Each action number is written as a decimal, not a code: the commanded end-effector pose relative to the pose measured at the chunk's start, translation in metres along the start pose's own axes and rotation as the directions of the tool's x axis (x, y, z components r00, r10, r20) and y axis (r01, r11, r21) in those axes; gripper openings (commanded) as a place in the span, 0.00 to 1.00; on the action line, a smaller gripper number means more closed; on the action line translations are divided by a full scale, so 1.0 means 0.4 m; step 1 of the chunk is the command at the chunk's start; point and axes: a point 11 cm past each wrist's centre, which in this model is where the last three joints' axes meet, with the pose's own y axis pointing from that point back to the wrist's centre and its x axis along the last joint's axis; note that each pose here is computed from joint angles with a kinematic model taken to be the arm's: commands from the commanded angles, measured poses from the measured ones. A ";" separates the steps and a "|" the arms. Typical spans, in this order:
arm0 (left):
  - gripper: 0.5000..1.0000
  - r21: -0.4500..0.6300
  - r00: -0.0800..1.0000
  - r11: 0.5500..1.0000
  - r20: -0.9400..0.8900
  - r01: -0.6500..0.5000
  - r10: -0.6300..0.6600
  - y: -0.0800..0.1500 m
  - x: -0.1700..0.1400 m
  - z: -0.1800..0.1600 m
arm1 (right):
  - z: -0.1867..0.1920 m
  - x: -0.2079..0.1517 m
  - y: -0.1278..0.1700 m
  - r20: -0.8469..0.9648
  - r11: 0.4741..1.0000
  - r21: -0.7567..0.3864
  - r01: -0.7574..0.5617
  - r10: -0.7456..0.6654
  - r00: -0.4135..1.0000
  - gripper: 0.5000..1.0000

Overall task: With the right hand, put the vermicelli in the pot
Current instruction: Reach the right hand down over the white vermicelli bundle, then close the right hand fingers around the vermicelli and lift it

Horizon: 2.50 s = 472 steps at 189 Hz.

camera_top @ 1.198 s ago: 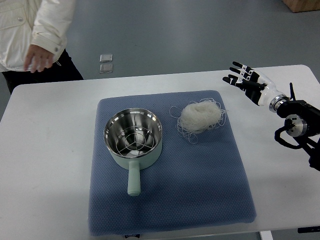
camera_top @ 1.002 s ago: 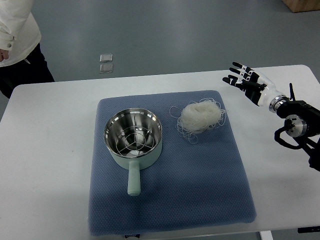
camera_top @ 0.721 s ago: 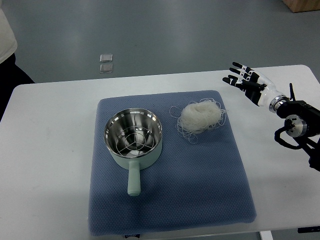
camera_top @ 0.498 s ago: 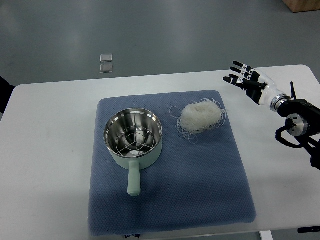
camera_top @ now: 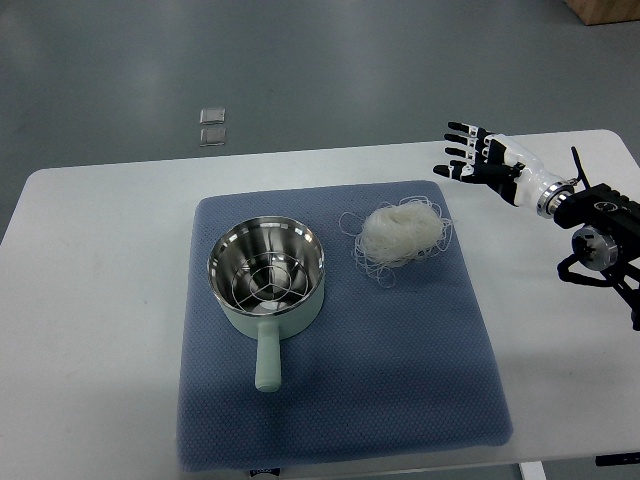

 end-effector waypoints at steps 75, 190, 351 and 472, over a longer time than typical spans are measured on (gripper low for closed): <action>1.00 0.002 1.000 1.000 0.000 -0.002 0.002 0.000 0.001 -0.002 | -0.133 -0.107 -0.005 -0.660 0.936 -0.152 0.319 -0.336 0.671 0.85; 1.00 0.003 1.000 1.000 0.000 0.000 0.000 0.000 0.000 -0.005 | -0.061 -0.271 -0.069 -0.879 0.868 -0.363 0.339 -0.439 0.183 0.84; 1.00 0.001 1.000 1.000 -0.003 0.003 -0.003 0.000 -0.003 -0.002 | 0.024 -0.227 -0.072 -0.895 0.875 -0.424 0.232 -0.445 0.043 0.51; 1.00 0.001 1.000 1.000 -0.002 0.001 -0.001 0.000 -0.001 -0.002 | -0.219 -0.266 -0.095 -0.981 0.938 -0.058 0.343 -0.118 0.156 0.00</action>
